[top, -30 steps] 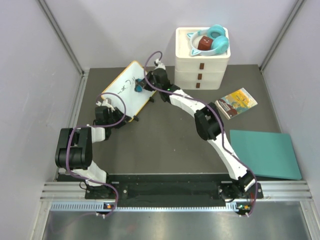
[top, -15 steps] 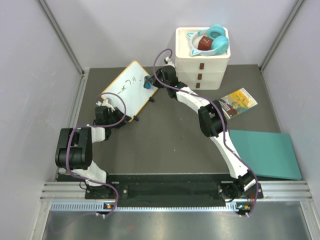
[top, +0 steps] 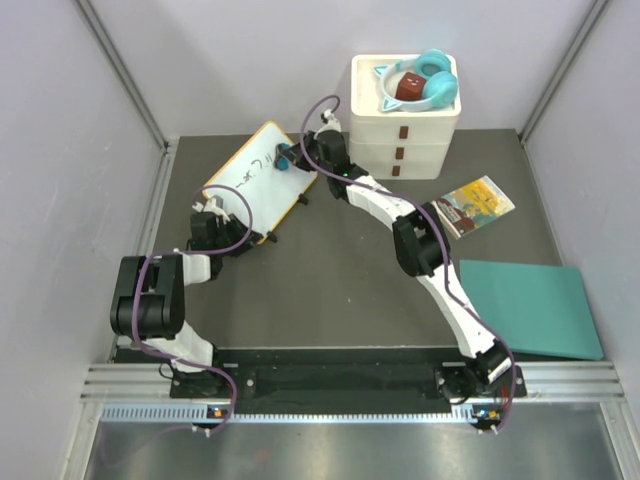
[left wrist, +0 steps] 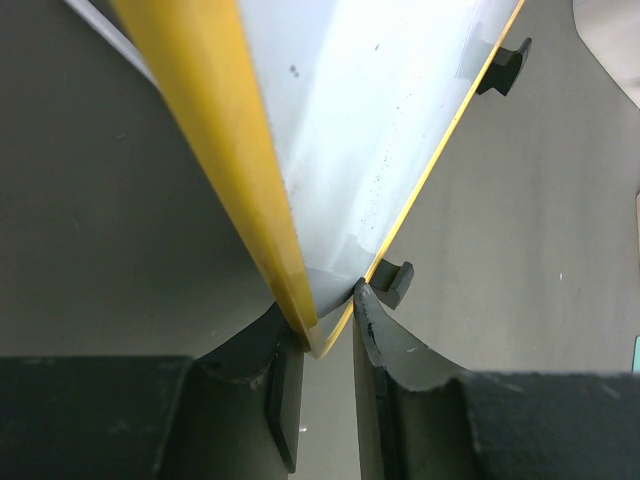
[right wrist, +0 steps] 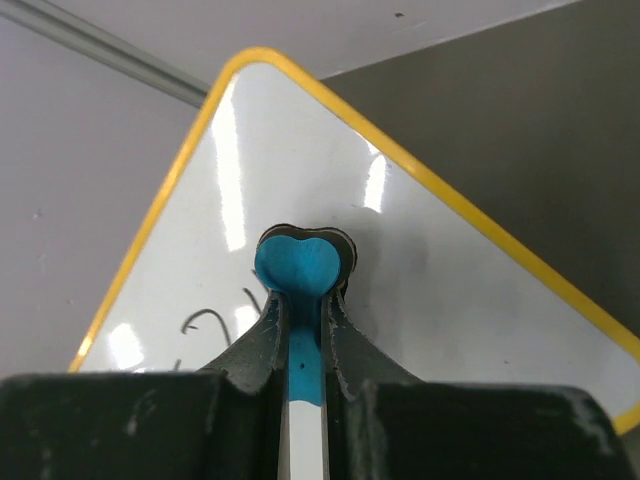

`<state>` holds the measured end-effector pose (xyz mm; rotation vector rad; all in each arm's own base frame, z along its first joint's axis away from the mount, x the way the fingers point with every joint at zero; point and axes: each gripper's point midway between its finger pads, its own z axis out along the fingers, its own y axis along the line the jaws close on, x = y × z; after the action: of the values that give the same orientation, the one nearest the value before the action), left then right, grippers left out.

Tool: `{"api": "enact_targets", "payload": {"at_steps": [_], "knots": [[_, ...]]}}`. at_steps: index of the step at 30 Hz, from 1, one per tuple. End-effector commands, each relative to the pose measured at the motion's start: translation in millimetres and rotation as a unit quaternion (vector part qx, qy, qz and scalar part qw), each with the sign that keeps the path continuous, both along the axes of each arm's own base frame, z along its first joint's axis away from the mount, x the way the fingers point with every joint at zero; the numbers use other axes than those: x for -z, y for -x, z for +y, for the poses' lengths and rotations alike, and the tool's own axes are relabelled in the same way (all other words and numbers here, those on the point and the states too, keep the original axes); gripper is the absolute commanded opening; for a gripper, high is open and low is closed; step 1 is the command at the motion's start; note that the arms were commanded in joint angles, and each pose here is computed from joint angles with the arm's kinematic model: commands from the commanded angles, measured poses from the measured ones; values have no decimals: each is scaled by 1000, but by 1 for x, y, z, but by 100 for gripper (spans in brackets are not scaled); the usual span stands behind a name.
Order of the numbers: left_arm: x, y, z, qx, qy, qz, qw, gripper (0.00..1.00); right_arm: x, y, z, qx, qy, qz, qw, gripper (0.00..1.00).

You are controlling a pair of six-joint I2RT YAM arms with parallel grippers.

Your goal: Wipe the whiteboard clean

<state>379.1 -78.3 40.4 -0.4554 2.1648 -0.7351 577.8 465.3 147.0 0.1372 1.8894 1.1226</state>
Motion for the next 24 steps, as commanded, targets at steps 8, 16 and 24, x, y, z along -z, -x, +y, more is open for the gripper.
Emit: {"api": "enact_targets", "payload": {"at_steps": [8,16,24], "knots": [[46,41,-1,17,-30,105,994,0,-80,0,31,12,-127,-83,988,0],[46,41,-1,18,-30,104,994,0,-29,-15,16,56,-86,-28,994,0],[45,41,-1,19,-31,103,994,0,-12,-21,9,40,-100,-10,994,0]]}}
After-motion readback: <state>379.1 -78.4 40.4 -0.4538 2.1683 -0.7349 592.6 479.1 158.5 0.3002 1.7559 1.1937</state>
